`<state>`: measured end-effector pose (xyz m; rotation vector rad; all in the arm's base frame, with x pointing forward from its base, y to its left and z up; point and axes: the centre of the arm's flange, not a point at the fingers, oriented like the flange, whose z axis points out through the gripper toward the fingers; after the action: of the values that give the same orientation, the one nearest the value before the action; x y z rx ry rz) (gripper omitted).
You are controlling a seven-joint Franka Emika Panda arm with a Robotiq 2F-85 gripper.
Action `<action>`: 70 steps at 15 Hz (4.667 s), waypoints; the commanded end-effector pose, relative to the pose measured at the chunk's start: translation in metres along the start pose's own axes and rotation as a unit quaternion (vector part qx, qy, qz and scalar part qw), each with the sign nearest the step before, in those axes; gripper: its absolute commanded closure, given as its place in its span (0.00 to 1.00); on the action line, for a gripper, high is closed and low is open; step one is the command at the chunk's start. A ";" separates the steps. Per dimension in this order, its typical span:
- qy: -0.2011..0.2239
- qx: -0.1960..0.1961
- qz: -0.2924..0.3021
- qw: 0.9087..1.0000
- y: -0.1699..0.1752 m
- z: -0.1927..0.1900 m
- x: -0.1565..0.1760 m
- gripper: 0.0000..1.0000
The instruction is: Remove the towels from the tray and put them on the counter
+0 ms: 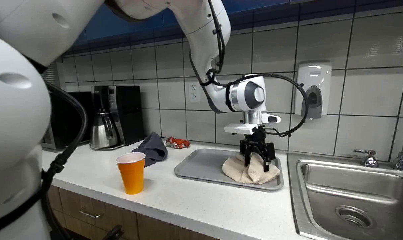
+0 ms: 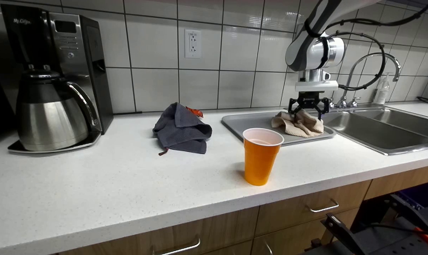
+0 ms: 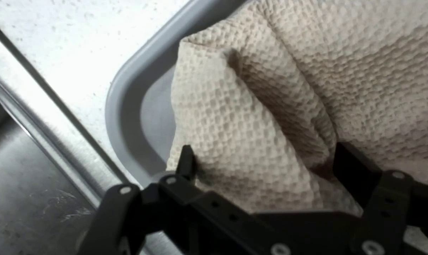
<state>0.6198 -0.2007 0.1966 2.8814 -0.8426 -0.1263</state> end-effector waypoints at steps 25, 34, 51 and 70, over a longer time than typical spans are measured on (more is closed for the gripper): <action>0.011 0.018 0.001 1.000 0.027 -0.056 -0.026 0.98; 0.014 0.036 0.012 0.999 0.030 -0.100 -0.086 0.98; 0.012 0.077 0.044 0.996 0.054 -0.140 -0.191 0.98; -0.046 0.051 0.117 0.991 0.099 -0.074 -0.209 0.98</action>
<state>0.4137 -0.1595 0.2977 2.9020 -1.1684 -0.2012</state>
